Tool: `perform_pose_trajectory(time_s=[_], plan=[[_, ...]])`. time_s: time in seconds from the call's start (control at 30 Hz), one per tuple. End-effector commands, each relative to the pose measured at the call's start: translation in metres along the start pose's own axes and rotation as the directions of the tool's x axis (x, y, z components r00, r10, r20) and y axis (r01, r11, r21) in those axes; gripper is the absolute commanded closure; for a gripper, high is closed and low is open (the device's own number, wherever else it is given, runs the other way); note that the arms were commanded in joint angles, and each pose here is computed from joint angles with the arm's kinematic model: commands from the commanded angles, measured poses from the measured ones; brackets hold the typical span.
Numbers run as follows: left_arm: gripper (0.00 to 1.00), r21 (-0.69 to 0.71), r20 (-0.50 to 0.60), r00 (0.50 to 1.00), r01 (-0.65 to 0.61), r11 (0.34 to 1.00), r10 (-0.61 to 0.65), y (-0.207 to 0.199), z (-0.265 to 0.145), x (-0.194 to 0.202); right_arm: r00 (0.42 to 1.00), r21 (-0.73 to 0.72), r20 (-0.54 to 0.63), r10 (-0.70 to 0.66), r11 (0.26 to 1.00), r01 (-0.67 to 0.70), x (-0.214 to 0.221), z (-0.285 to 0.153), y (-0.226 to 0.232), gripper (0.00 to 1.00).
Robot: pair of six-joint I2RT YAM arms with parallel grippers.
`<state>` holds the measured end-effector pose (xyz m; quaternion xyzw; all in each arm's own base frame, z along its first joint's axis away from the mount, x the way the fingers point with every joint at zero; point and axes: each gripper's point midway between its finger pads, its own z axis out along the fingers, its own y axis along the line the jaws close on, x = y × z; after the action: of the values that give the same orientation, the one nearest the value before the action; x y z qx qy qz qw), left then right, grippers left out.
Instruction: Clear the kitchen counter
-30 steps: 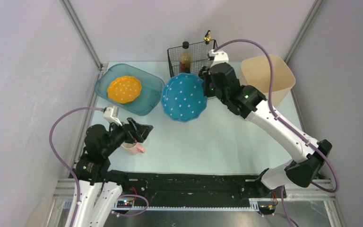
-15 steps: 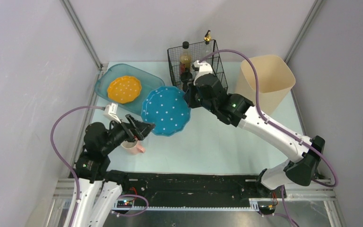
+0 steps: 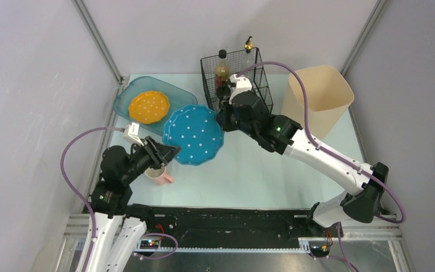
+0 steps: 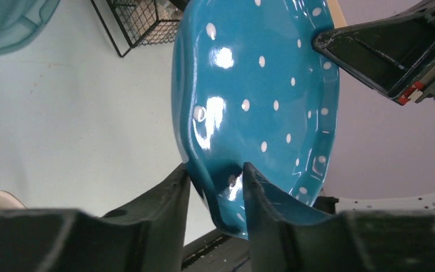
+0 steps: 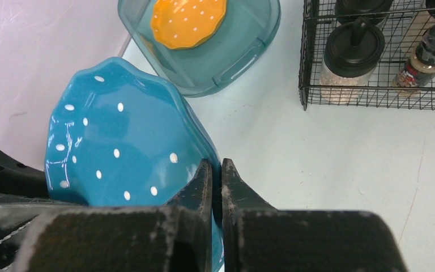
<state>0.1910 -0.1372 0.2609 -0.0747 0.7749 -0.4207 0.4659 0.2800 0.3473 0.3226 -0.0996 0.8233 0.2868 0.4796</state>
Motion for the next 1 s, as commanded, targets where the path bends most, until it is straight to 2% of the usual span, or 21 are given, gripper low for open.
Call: perform_pose_trajectory(time_s=[0.0, 0.1, 0.13, 0.2, 0.8, 0.87, 0.97], plan=[[0.69, 0.026, 0.008, 1.000, -0.001, 1.000, 0.001, -0.005, 0.004, -0.004, 0.971, -0.166, 0.179, 0.157, 0.978, -0.127, -0.056, -0.021, 0.037, 1.00], [0.85, 0.021, 0.013, 1.000, 0.002, 1.000, -0.003, -0.005, 0.005, -0.006, 0.972, -0.158, 0.173, 0.158, 0.979, -0.131, -0.051, -0.020, 0.034, 1.00], [0.95, 0.017, 0.014, 1.000, 0.004, 1.000, -0.004, -0.004, 0.006, -0.007, 0.973, -0.158, 0.171, 0.157, 0.979, -0.131, -0.049, -0.019, 0.033, 1.00], [0.99, 0.016, 0.018, 1.000, 0.006, 1.000, -0.006, -0.004, 0.007, -0.008, 0.975, -0.155, 0.159, 0.155, 0.979, -0.130, -0.043, -0.017, 0.031, 1.00], [1.00, 0.058, 0.186, 0.982, 0.029, 0.998, -0.040, -0.033, -0.008, -0.050, 0.984, -0.089, -0.015, 0.175, 0.980, -0.176, 0.010, 0.023, 0.002, 1.00], [1.00, 0.071, 0.194, 0.980, 0.029, 0.997, -0.043, -0.037, -0.010, -0.052, 0.982, -0.086, -0.037, 0.183, 0.979, -0.185, 0.016, 0.028, -0.001, 0.99], [1.00, 0.087, 0.207, 0.977, 0.030, 0.996, -0.048, -0.043, -0.014, -0.055, 0.979, -0.079, -0.066, 0.192, 0.977, -0.197, 0.026, 0.036, -0.004, 0.92]])
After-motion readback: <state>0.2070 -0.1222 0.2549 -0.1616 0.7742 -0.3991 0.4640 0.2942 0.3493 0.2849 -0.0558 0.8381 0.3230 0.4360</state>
